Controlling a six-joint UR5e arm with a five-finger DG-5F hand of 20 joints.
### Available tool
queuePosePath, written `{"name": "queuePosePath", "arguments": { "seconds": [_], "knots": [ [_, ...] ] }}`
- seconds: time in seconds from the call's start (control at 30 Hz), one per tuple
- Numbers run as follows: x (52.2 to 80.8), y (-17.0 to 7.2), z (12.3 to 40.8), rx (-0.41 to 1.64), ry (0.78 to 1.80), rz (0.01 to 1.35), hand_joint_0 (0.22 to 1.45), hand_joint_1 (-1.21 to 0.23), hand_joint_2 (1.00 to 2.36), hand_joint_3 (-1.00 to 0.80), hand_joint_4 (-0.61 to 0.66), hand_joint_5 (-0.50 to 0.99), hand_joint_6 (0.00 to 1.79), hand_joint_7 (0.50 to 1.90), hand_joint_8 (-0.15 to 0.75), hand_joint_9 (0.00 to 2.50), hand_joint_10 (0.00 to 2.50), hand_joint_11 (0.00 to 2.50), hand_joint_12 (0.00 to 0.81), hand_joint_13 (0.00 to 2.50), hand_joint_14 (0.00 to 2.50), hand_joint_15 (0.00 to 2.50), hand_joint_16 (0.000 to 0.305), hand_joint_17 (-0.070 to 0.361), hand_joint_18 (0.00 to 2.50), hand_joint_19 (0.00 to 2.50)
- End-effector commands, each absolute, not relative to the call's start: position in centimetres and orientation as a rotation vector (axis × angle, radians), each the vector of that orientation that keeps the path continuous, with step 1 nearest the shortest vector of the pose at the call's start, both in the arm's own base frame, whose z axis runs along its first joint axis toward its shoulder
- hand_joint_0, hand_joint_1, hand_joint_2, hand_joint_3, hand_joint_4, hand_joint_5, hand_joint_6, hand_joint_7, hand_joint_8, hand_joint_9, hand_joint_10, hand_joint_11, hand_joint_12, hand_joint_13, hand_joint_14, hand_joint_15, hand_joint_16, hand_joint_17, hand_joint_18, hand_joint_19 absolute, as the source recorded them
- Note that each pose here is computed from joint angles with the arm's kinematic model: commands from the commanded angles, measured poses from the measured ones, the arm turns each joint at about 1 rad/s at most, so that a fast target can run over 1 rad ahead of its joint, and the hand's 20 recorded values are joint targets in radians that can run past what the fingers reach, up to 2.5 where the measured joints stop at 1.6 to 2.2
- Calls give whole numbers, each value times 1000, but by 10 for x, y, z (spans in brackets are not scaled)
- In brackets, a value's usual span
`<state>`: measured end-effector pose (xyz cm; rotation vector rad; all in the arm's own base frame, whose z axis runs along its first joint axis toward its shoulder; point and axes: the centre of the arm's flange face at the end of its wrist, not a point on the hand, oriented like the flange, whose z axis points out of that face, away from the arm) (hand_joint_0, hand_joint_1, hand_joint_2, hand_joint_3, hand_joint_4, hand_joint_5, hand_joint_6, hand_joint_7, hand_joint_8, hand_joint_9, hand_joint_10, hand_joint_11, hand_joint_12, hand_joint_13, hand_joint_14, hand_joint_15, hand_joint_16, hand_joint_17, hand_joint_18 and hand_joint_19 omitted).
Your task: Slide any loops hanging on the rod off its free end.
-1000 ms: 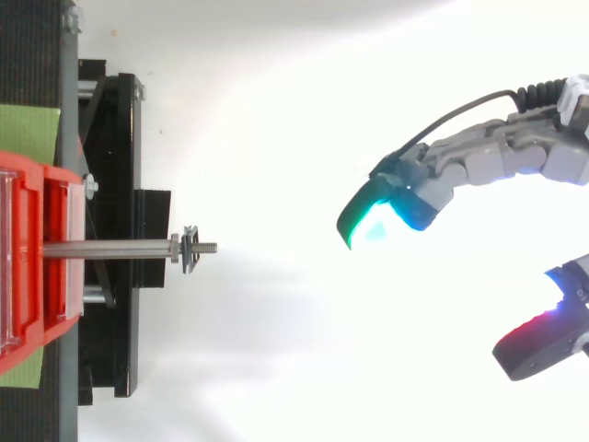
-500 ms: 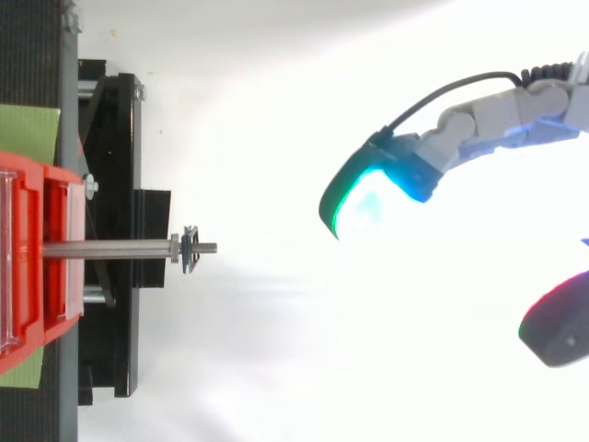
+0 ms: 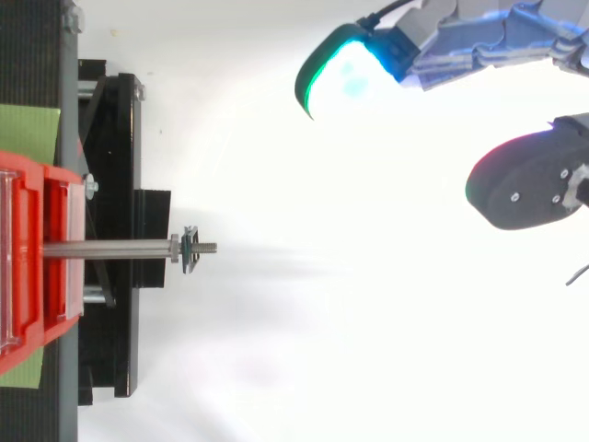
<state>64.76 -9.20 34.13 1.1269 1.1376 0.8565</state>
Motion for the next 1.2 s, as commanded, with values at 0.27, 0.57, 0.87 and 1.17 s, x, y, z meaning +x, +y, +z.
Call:
{"name": "queuePosePath", "arguments": {
  "seconds": [0.27,0.57,0.87,1.17],
  "knots": [
    [642,-84,336,1118,1233,800,594,-509,1009,-404,289,-238,502,663,295,497,0,0,379,485,0,0,59,133,537,256],
    [637,-81,326,1110,1296,784,596,-511,1008,-404,293,-236,501,668,295,516,0,0,376,502,0,0,59,133,543,259],
    [630,-61,286,1020,1251,899,596,-511,1008,-402,293,-236,501,663,297,523,0,0,377,504,0,0,59,133,545,263],
    [643,-45,232,1022,1188,923,596,-511,1009,-402,294,-236,502,663,300,534,0,0,378,523,0,0,59,133,556,266]
  ]
}}
